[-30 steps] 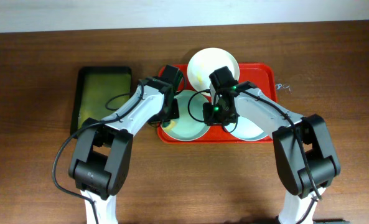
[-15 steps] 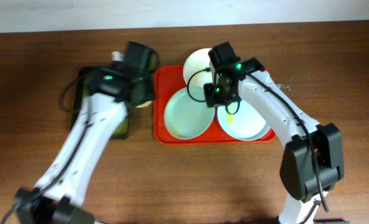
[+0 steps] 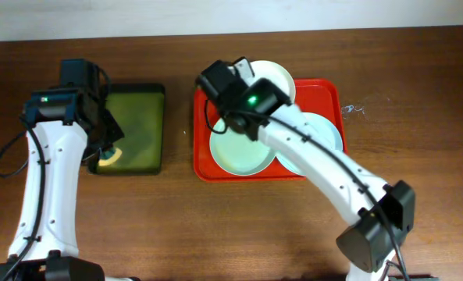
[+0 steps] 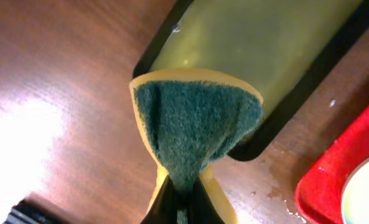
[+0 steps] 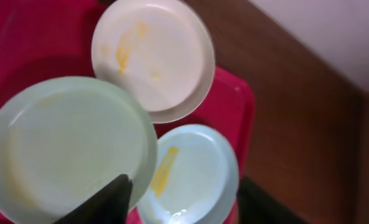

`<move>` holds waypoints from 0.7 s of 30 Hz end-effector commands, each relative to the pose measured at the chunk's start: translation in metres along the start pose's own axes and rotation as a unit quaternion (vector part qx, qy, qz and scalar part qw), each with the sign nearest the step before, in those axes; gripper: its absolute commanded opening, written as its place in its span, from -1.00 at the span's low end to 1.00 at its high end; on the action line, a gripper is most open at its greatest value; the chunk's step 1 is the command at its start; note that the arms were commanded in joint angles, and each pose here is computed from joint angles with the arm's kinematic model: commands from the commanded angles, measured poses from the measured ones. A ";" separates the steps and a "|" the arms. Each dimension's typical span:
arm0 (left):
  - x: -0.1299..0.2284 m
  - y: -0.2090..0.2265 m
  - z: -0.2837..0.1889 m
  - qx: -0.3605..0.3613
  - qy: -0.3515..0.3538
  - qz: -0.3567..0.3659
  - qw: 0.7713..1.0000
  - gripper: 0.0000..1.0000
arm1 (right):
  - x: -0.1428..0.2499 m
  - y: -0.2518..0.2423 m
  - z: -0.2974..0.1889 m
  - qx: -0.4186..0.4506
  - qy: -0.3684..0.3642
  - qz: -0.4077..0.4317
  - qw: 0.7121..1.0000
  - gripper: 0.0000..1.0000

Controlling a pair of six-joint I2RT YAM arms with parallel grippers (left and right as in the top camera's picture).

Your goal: Clean dirty plates on tray and stack at the side

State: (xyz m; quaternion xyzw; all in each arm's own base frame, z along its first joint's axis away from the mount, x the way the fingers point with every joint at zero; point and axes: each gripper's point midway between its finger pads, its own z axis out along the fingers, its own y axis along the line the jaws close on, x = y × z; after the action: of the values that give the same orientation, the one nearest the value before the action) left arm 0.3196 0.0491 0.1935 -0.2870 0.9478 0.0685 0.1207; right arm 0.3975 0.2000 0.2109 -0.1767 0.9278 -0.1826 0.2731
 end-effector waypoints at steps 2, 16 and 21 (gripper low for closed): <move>-0.001 -0.002 -0.005 0.012 -0.005 0.007 1.000 -1.00 | 0.024 -0.011 0.050 -0.143 0.099 0.097 0.980 0.15; -0.004 -0.006 0.007 0.017 -0.013 0.005 1.000 -1.00 | 0.099 0.015 0.128 -0.350 0.180 0.123 0.911 0.27; -0.005 -0.007 0.008 0.017 -0.014 0.005 1.000 -1.00 | 0.113 0.025 0.140 -0.353 0.184 0.129 0.908 -0.07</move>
State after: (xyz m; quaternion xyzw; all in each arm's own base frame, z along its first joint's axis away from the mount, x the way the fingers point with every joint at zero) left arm 0.3297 0.0469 0.1857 -0.2858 0.9471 0.0561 0.1350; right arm 0.3890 0.1369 0.0478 -0.1058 0.9812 0.1538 0.0481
